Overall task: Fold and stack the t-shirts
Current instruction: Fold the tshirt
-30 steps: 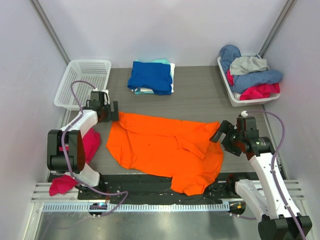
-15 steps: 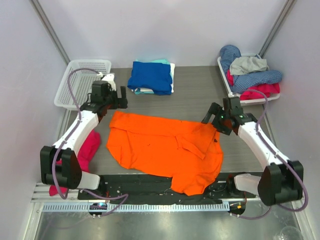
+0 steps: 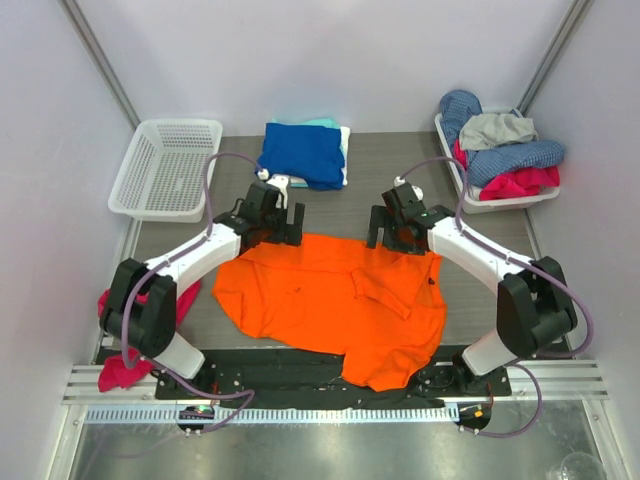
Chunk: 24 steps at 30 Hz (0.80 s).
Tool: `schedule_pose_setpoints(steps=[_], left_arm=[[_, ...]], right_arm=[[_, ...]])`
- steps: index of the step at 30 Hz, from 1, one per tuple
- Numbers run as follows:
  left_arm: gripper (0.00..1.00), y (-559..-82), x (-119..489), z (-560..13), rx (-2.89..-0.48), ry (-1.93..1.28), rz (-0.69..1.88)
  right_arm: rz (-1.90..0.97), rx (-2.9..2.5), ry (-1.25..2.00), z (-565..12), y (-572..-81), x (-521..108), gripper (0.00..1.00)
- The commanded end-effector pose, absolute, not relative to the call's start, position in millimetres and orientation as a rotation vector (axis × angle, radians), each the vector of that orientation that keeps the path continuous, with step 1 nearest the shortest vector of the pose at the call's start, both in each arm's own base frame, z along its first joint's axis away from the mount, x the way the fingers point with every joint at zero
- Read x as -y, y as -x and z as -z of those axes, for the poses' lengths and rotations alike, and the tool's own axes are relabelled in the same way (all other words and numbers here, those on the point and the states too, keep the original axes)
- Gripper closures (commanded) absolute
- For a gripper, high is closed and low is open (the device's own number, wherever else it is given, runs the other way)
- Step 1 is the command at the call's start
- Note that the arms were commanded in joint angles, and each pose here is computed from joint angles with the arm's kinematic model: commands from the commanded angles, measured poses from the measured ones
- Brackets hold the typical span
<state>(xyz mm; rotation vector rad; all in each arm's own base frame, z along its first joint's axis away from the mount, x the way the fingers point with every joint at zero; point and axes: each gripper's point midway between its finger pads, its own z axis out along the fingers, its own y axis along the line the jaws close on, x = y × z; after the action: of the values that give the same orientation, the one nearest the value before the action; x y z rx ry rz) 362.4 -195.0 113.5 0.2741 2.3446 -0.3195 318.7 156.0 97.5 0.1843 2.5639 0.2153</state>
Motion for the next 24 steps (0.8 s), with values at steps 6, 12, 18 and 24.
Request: schedule_pose_setpoints(steps=[6,12,18,24], left_arm=[[0.00,-356.4,180.8,-79.6,-2.410,-0.177,0.168],[0.00,-370.0,180.5,-55.6,-2.463,-0.197,0.084],[0.00,-370.9,176.9,-30.1,-2.533,-0.203,0.017],[0.00,-380.9,173.3,-29.5,-2.541,-0.223,-0.038]], right_arm=[[0.013,-2.576,-0.178,-67.8,-325.0,-145.7,0.03],[0.093,-2.625,-0.190,-34.9,-329.5,-143.1,0.03],[0.154,-2.664,-0.192,-11.3,-335.0,-142.0,0.02],[0.170,-2.663,-0.183,-4.8,-356.9,-141.4,0.01]])
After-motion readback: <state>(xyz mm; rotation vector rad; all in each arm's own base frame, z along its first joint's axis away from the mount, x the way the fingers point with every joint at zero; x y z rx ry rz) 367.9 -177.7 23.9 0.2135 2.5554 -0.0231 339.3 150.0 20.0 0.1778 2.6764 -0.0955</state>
